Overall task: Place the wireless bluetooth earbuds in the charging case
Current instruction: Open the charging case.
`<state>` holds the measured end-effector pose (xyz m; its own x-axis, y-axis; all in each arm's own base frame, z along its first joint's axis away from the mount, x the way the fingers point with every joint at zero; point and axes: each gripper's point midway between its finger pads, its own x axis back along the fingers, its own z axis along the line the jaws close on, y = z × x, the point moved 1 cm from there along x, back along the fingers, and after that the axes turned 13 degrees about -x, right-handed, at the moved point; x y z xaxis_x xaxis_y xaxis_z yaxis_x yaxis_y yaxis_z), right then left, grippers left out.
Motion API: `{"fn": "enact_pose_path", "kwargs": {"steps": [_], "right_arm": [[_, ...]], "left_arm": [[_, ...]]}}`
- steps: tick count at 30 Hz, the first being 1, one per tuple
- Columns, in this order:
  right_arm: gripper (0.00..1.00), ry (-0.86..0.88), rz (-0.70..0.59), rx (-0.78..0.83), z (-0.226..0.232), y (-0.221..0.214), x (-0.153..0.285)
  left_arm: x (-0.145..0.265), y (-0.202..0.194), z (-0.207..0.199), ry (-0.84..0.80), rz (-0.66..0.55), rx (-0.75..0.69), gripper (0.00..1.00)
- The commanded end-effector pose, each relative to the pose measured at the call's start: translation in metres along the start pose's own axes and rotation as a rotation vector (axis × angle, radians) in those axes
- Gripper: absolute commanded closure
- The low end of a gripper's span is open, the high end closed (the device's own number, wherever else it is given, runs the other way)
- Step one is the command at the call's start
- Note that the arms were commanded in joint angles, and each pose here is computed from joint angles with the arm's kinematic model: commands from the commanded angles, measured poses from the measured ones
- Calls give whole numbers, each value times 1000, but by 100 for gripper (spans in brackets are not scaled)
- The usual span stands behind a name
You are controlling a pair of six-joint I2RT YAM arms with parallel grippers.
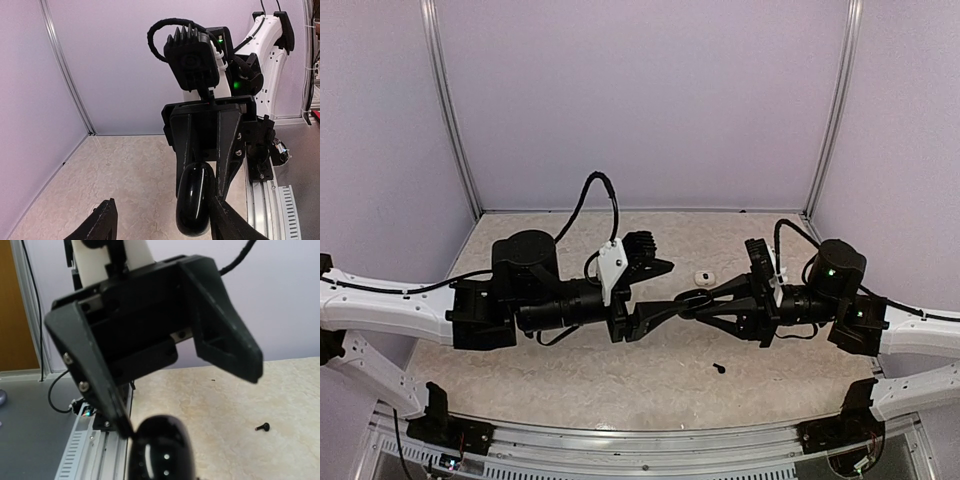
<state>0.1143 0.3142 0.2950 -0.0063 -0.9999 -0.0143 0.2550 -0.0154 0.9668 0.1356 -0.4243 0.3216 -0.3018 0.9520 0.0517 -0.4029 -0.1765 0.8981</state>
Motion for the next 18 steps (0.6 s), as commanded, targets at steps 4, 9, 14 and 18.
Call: {"fn": "enact_pose_path", "kwargs": {"steps": [4,9,14,18], "right_arm": [[100,43,-24,42,12,11,0],[100,48,-28,45,13,11,0],[100,57,-19,51,14,7,0],[100,63,-10,61,15,4,0]], "left_arm": [[-7,0,7,0,0,11,37],[-8,-3,7,-4,8,10,37],[-6,-6,23,37,3,59,40],[2,-4,43,92,-19,106,43]]}}
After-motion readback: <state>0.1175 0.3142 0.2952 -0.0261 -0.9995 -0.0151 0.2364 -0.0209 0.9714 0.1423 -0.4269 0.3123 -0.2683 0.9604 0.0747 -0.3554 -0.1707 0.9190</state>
